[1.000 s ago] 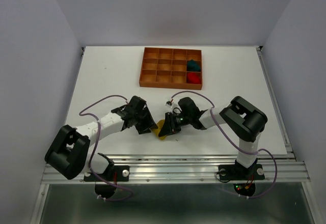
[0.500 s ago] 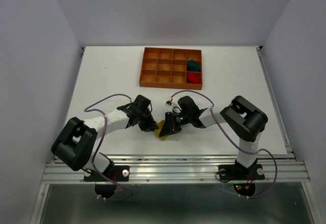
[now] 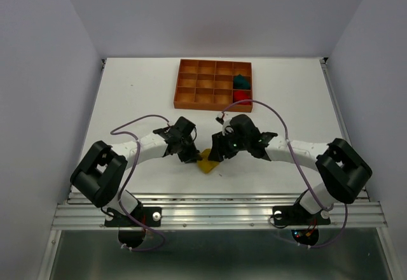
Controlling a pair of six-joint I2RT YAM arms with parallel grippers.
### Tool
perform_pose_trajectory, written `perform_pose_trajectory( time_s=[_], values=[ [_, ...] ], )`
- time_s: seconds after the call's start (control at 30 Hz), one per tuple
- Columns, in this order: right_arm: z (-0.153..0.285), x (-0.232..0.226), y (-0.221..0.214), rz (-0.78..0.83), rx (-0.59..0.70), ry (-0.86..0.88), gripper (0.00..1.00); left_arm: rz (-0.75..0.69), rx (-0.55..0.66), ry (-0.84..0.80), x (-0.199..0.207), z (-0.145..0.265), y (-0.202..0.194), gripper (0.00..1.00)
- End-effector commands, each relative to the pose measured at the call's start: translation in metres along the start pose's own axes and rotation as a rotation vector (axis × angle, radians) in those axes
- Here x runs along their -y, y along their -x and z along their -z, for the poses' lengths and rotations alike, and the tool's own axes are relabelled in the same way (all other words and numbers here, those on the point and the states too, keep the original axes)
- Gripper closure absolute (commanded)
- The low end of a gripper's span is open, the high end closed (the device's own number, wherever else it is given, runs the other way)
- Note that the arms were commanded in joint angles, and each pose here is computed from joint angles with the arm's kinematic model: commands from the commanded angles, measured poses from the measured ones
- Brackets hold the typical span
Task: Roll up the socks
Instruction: Roll the sock at the center of the board.
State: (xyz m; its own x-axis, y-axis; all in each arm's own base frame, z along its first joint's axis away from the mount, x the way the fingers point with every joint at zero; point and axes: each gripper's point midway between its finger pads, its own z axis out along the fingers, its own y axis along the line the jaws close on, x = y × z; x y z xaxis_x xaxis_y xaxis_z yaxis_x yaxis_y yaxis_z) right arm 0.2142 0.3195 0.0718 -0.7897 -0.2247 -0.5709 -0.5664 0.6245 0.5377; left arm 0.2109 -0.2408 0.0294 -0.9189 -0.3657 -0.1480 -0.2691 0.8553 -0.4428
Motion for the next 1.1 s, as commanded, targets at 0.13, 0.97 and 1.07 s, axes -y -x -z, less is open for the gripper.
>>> perform_pose_trajectory(
  time_s=[0.13, 0.97, 1.07],
  values=[
    [0.013, -0.021, 0.008, 0.303, 0.079, -0.106, 0.39, -0.018, -0.030, 0.201, -0.044, -0.003, -0.014, 1.00],
    [-0.016, -0.045, -0.002, 0.610, 0.094, -0.373, 0.38, -0.030, -0.057, 0.201, -0.043, -0.005, -0.017, 1.00],
    [-0.018, -0.050, -0.003, 0.622, 0.094, -0.362, 0.38, -0.029, -0.062, 0.197, -0.042, -0.005, -0.018, 1.00]
  ],
)
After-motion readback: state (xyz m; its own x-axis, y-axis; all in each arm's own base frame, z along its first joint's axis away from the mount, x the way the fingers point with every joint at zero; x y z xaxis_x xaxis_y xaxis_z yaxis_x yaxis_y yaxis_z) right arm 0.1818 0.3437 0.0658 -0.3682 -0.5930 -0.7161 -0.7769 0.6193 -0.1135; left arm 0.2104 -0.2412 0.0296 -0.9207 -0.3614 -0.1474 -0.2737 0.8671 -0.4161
